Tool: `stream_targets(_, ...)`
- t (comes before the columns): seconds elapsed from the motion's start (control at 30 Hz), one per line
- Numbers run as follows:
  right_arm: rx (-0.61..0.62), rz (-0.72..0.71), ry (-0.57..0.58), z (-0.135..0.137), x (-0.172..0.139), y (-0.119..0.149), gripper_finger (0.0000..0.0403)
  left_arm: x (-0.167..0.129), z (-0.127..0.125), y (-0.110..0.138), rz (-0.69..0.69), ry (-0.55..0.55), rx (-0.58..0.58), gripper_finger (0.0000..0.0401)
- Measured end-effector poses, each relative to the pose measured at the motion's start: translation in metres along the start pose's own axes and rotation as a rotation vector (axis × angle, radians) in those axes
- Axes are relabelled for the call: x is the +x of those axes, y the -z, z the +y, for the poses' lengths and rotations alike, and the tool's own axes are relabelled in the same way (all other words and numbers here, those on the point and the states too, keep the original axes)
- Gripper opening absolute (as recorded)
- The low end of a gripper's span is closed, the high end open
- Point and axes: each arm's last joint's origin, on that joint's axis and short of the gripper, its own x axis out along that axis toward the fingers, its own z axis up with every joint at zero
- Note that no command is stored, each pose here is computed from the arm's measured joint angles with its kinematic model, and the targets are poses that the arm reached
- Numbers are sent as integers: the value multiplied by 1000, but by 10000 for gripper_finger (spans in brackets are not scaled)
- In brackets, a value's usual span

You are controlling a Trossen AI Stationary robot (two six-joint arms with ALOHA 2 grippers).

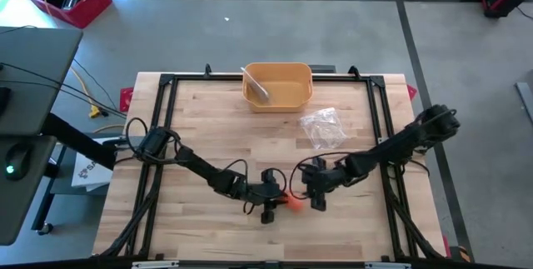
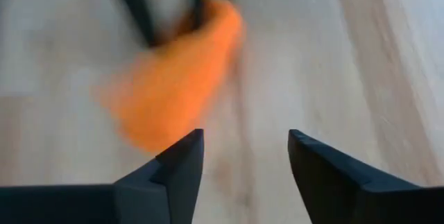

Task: Roll bandage
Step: Put the rolled orange bandage into the transparent zip bag

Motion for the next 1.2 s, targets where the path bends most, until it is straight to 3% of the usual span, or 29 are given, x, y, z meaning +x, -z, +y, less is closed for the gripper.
stream_targets(0.13, -18, -89, -167, 10, -19, -12, 208, 0, 0, 0, -6, -15, -2, 103)
stream_targets(0.3, -104, -246, -352, 42, -21, -16, 209, 0, 1, -1, -27, -38, -6, 103)
stream_targets(0.57, -30, -252, -150, 43, 18, -2, 209, 0, 0, -2, -56, -40, 5, 103)
stream_targets(0.97, -121, -276, -136, 42, 19, -4, 210, 0, -1, -4, -73, -36, -5, 103)
stream_targets(1.2, -180, -273, -113, 40, 20, -4, 250, 0, -1, -5, -83, -32, -22, 103)
